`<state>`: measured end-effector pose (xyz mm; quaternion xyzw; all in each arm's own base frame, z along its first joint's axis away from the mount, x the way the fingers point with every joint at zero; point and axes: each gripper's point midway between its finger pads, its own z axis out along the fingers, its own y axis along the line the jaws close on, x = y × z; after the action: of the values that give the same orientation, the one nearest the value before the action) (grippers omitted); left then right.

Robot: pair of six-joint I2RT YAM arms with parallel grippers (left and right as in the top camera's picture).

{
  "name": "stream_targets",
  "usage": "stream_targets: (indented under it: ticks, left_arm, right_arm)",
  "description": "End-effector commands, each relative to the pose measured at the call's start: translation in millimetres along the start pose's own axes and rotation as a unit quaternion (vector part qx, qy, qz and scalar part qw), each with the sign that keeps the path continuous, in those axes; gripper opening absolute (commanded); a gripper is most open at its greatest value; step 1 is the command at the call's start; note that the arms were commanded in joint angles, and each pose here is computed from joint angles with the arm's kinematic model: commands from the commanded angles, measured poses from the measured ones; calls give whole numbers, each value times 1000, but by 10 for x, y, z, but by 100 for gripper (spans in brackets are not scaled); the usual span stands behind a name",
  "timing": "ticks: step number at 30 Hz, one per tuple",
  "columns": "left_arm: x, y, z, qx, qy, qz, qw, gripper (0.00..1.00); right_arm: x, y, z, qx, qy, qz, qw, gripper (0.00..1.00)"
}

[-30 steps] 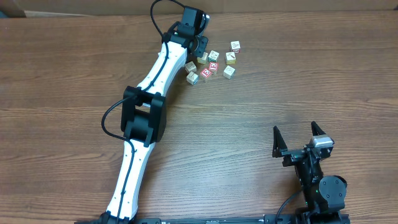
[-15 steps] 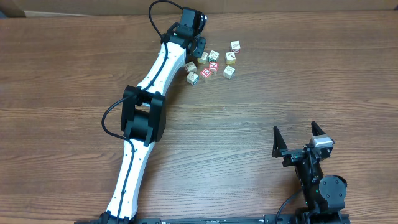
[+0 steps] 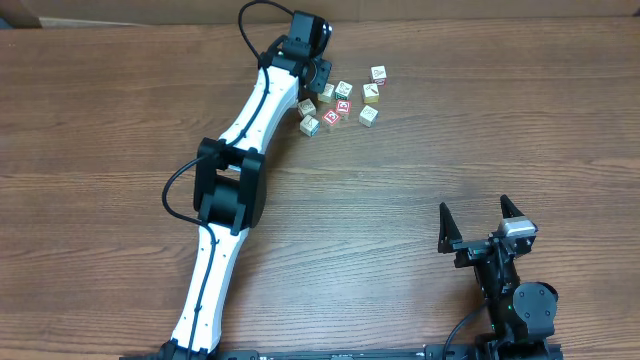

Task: Form a horizontal line
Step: 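Close the left gripper on the block and lift it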

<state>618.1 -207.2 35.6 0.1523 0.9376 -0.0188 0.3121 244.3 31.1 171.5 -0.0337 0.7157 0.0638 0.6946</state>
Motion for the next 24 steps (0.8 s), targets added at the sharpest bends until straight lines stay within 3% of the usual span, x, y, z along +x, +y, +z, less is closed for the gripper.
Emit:
stream_targets:
  ticks: [1, 7, 19, 24]
  left_arm:
    - [-699, 58, -864, 7, -84, -42, 996, 32]
    - [-770, 93, -1347, 8, -82, -60, 995, 26]
    - [-431, 167, -2672, 12, -17, -120, 993, 20]
    - [-191, 186, -2991, 8, 20, -117, 993, 21]
  right_arm:
    - [22, 10, 3, -2, -1, -2, 1000, 100]
    - [22, 10, 3, -3, -1, -2, 1000, 100]
    - [22, 10, 3, -2, -1, -2, 1000, 100]
    - [22, 10, 3, -3, -1, -2, 1000, 100]
